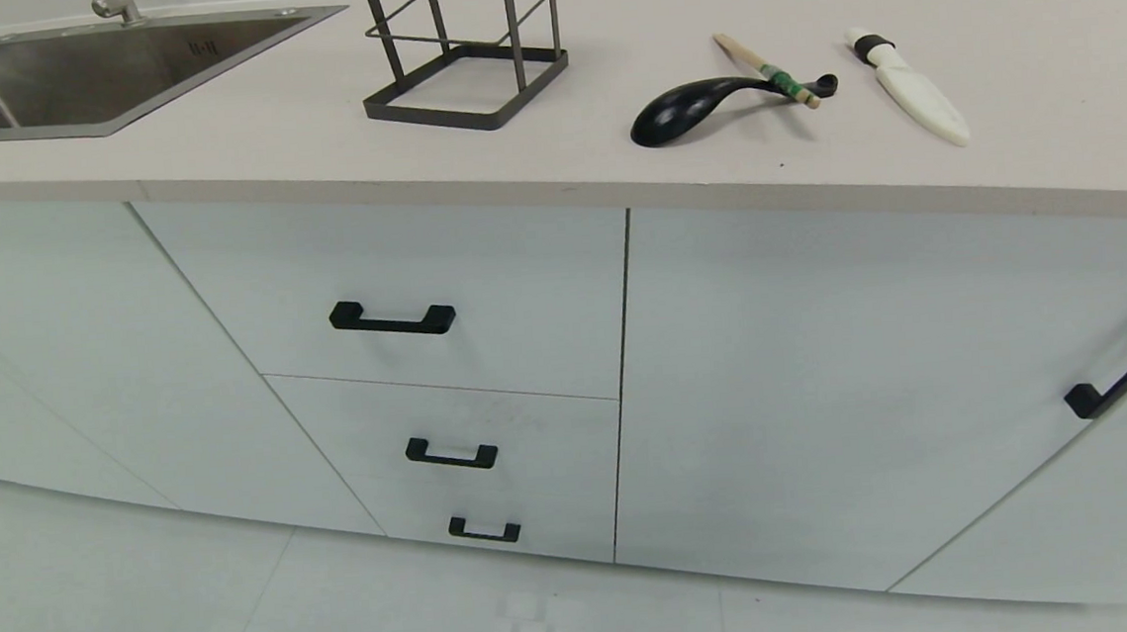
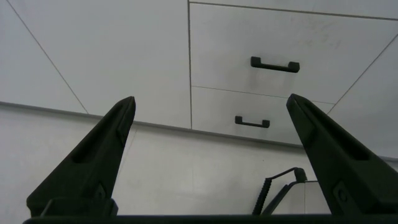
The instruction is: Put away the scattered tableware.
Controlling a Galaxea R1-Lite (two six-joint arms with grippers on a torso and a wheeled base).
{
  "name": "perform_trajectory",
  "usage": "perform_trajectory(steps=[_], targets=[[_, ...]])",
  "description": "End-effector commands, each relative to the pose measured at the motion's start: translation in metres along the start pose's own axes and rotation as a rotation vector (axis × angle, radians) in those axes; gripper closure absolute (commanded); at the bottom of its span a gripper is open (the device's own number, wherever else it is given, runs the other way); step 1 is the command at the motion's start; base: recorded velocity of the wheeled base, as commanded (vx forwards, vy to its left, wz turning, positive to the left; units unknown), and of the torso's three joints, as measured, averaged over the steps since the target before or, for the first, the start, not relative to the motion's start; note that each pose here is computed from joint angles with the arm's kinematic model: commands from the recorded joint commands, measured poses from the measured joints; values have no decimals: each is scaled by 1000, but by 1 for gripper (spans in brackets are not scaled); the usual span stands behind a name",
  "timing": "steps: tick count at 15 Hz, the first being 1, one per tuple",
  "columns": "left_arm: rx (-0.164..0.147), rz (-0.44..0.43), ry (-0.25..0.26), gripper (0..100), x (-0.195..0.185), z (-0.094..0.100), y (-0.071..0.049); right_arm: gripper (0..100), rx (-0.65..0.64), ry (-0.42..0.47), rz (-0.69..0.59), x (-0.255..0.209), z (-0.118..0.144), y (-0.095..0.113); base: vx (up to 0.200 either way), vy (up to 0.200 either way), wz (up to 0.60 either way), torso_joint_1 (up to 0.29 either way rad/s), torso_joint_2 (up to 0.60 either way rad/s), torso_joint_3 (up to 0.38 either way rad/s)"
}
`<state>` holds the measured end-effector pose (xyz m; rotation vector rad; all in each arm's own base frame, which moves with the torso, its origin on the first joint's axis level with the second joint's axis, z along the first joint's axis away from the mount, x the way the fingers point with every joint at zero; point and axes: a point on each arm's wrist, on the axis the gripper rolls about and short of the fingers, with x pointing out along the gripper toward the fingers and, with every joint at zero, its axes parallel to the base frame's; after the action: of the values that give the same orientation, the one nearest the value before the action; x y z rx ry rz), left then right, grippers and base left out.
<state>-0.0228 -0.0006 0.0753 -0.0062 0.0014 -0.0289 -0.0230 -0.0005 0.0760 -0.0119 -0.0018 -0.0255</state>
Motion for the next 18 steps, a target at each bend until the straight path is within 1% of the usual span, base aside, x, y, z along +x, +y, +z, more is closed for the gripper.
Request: perform_trajectory(steps=[1, 3, 4, 5, 7, 8, 9, 10, 11, 12, 13, 14, 15, 16, 17, 18], targets=[[-3, 0, 0, 0, 0, 0, 0, 100, 0, 2, 3, 0, 0, 0, 0, 0, 0, 0, 0, 0], [8, -5, 0, 0, 0, 0, 0, 100, 0, 2, 1, 0, 0, 0, 0, 0, 0, 0, 0, 0], [79, -26, -21, 0, 0, 2, -1, 100, 0, 2, 3, 0, 0, 0, 0, 0, 0, 0, 0, 0], [129, -37, -33, 0, 0, 3, -1, 100, 0, 2, 3, 0, 0, 0, 0, 0, 0, 0, 0, 0], [126, -49, -33, 0, 0, 3, -1, 100, 0, 2, 3, 0, 0, 0, 0, 0, 0, 0, 0, 0], [119, -51, -128, 0, -3, 18, -2, 100, 0, 2, 3, 0, 0, 0, 0, 0, 0, 0, 0, 0], [111, -43, -250, 0, -9, 46, -2, 100, 0, 2, 3, 0, 0, 0, 0, 0, 0, 0, 0, 0], [150, -89, -312, 0, -8, 77, -3, 100, 0, 2, 3, 0, 0, 0, 0, 0, 0, 0, 0, 0], [202, -115, -297, 0, -5, 83, -4, 100, 0, 2, 3, 0, 0, 0, 0, 0, 0, 0, 0, 0], [323, -189, -196, 0, 11, 84, -5, 100, 0, 2, 1, 0, 0, 0, 0, 0, 0, 0, 0, 0], [416, -267, -133, 0, 23, 84, -6, 100, 0, 2, 1, 0, 0, 0, 0, 0, 0, 0, 0, 0], [527, -369, -73, 0, 38, 83, -7, 100, 0, 2, 1, 0, 0, 0, 0, 0, 0, 0, 0, 0], [584, -433, -32, 0, 47, 81, -9, 100, 0, 2, 3, 0, 0, 0, 0, 0, 0, 0, 0, 0], [657, -520, 50, 0, 62, 75, -11, 100, 0, 2, 1, 0, 0, 0, 0, 0, 0, 0, 0, 0], [683, -550, 95, 0, 70, 73, -12, 100, 0, 2, 3, 0, 0, 0, 0, 0, 0, 0, 0, 0], [696, -570, 130, 0, 75, 70, -12, 100, 0, 2, 3, 0, 0, 0, 0, 0, 0, 0, 0, 0]])
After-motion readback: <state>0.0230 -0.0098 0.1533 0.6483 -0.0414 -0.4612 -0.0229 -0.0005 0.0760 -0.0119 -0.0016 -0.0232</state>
